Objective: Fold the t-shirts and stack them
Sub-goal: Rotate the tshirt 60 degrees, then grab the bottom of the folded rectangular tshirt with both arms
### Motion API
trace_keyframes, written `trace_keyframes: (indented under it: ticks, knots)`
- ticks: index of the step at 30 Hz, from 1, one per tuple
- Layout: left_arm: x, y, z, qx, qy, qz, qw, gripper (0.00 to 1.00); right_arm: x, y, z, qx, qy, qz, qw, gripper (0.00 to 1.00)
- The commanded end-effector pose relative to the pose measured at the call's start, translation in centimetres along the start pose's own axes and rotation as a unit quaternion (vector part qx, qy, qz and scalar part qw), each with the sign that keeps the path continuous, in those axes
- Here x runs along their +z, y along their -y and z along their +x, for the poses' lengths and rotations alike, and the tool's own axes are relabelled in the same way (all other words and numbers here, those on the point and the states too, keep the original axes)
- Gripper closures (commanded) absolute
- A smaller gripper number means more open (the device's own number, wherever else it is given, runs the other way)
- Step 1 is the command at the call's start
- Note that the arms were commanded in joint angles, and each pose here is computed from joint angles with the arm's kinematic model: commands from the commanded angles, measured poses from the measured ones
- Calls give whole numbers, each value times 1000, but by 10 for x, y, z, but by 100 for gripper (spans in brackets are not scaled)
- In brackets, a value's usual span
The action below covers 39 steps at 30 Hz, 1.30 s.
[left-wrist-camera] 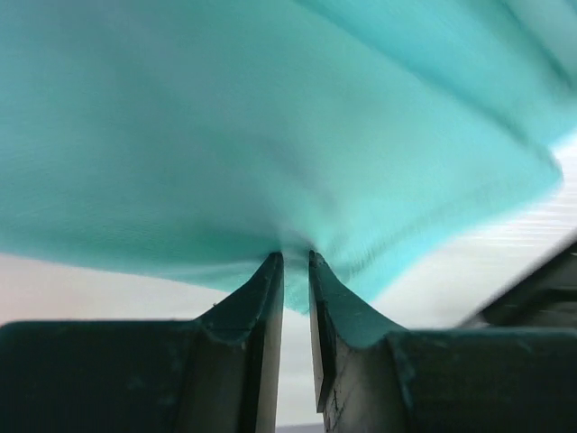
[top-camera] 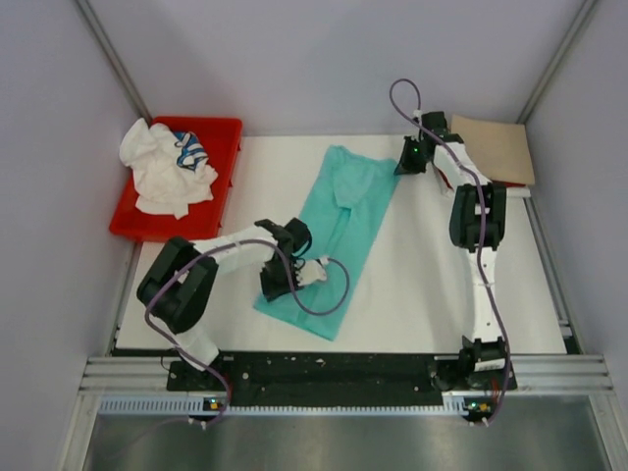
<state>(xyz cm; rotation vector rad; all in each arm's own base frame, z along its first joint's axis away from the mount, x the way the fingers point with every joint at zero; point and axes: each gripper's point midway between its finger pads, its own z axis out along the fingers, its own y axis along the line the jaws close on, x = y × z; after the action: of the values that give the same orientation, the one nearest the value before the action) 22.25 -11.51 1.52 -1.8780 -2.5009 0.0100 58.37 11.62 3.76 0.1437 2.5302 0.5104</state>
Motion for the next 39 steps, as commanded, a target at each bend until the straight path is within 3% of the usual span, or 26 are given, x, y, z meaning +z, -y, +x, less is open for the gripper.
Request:
trace_keyframes:
  ticks: [1, 5, 9, 12, 14, 16, 17, 18, 19, 25, 26, 30, 33, 39]
  knots:
    - [-34, 65, -26, 6, 74, 123, 990, 77, -31, -33, -61, -44, 79, -56, 994, 91]
    - [-71, 51, -25, 12, 96, 89, 991, 74, -95, -58, -86, -140, 131, -72, 979, 77]
    - [-98, 41, -27, 52, 128, 48, 989, 72, -158, -93, -54, -232, 141, -125, 954, 66]
    - [-107, 38, -36, 107, 181, 14, 978, 69, -210, -139, -14, -342, 205, -166, 902, 57]
    - [-107, 39, -47, 164, 248, 5, 955, 67, -222, -164, 44, -420, 222, -211, 854, 55]
    - [-101, 41, -52, 169, 297, 30, 939, 62, -232, -184, 107, -497, 234, -271, 790, 51]
    - [-96, 43, -51, 182, 306, 39, 934, 60, -226, -180, 154, -534, 211, -300, 762, 48]
    - [-91, 46, -49, 196, 309, 40, 930, 59, -235, -190, 178, -575, 225, -321, 718, 45]
    - [-87, 47, -46, 212, 309, 31, 927, 58, -239, -194, 207, -600, 220, -338, 691, 43]
    - [-41, 56, -17, 275, 259, 21, 925, 52, -238, -189, 347, -689, 89, -381, 610, 39]
    - [-32, 61, -12, 283, 252, 26, 925, 52, -238, -187, 385, -708, 57, -396, 581, 38]
    - [-20, 65, -9, 294, 244, 23, 924, 52, -222, -180, 430, -752, 22, -374, 543, 38]
    - [-8, 70, -8, 307, 236, 24, 922, 52, -214, -181, 452, -765, -10, -368, 528, 39]
    - [10, 62, -2, 307, 197, 7, 931, 51, -190, -168, 452, -782, -41, -304, 542, 42]
